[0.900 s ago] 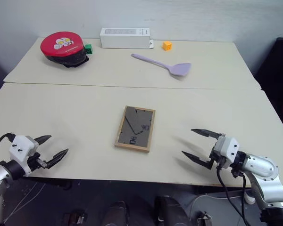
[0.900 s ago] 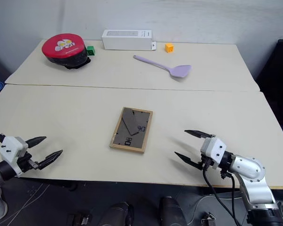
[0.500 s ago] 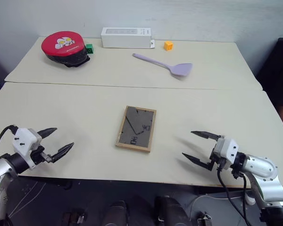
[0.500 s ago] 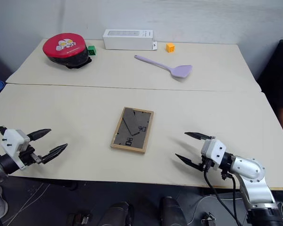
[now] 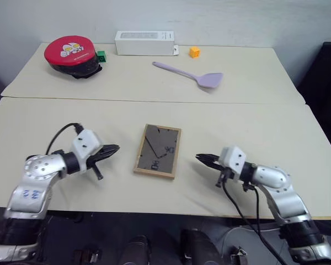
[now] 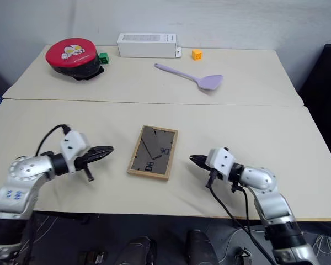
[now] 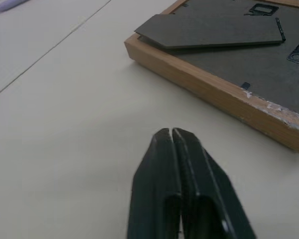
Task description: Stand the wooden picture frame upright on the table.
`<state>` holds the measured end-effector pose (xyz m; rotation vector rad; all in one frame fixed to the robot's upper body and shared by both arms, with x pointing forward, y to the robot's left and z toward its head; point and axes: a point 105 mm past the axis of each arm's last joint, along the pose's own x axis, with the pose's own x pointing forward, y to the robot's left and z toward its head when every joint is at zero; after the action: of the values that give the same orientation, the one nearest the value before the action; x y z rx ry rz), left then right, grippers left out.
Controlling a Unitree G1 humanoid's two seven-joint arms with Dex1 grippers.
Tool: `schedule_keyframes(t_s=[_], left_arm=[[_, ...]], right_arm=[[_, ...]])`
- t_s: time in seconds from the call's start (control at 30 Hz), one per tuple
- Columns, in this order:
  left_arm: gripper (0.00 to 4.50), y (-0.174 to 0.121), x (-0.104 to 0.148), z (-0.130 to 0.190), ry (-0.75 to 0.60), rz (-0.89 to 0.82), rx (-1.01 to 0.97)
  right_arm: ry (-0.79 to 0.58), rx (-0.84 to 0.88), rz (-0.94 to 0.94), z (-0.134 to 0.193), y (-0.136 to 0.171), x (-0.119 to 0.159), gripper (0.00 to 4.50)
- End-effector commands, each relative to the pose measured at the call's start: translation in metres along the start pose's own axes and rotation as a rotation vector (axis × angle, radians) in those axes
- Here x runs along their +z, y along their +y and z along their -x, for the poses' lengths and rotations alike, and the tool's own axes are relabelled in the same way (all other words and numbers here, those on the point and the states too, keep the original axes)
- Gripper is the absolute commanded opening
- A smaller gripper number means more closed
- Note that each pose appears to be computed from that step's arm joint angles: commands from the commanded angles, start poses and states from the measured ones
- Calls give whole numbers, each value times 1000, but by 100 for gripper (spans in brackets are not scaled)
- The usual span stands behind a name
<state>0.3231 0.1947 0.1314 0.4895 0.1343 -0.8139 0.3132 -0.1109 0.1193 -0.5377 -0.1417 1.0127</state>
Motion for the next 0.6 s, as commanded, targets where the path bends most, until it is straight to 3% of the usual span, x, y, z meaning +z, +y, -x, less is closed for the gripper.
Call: schedule_keyframes(t_s=[0.03, 0.13, 0.23, 0.6], left_arm=[[3, 5, -4, -21, 18, -1, 20], [3, 5, -3, -34, 24, 27, 12], [3, -17, -5, -45, 42, -3, -84], [3, -34, 3, -48, -21, 60, -118]], right_arm=[[-11, -52, 55, -20, -10, 4, 0], [-20, -25, 72, -29, -7, 5, 0], [-22, -21, 85, -34, -6, 6, 0], [-28, 2, 72, -31, -6, 6, 0]])
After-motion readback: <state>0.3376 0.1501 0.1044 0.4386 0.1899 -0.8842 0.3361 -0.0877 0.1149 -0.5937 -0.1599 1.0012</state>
